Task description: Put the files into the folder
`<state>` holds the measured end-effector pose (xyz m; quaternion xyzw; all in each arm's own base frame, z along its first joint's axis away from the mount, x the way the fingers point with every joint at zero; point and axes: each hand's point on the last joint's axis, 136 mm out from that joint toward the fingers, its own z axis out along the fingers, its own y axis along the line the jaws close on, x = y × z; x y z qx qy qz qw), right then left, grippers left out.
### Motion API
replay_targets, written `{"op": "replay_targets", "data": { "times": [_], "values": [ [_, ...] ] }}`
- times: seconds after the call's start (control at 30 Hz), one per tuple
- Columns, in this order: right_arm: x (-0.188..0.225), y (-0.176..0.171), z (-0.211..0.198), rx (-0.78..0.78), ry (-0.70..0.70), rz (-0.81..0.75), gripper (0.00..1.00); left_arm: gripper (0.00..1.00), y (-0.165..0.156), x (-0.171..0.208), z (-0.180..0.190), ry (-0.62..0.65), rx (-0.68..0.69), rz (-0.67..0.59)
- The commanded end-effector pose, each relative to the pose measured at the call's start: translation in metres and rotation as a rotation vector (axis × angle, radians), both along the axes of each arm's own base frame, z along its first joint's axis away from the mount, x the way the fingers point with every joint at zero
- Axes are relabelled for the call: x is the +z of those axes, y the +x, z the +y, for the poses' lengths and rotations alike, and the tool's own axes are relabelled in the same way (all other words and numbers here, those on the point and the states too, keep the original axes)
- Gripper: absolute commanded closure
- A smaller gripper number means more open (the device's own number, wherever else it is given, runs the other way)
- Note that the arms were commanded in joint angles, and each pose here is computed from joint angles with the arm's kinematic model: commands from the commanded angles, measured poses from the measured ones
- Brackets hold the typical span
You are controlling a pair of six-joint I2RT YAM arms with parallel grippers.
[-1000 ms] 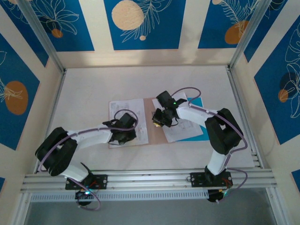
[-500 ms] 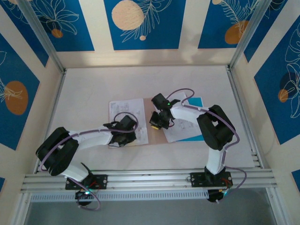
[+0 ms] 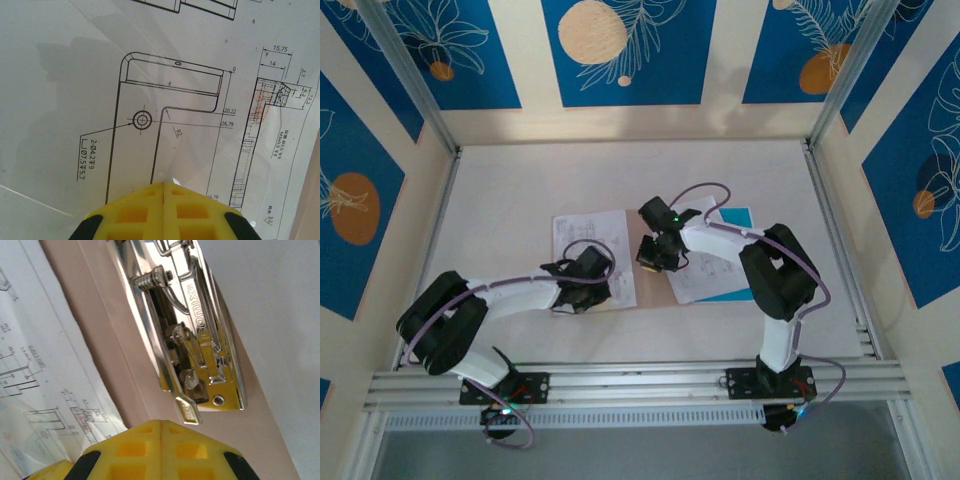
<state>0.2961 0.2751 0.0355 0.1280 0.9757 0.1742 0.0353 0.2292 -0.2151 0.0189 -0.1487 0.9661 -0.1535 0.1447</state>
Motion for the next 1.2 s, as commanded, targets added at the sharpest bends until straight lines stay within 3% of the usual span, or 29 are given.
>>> {"op": "replay_targets", "data": {
  "times": [0.0,0.63,1.17],
  "values": [
    [-0.012,0.000,-0.006,0.001,-0.048,0.026,0.97,1.00,-0.006,-0.004,0.009,0.041,0.015,0.015],
    [-0.039,-0.013,-0.040,-0.041,-0.217,0.109,0.97,1.00,-0.016,-0.012,0.026,0.074,0.088,0.045],
    [-0.058,-0.023,-0.060,-0.069,-0.224,0.190,0.98,1.00,-0.029,-0.024,0.046,0.104,0.180,0.078]
  ]
}}
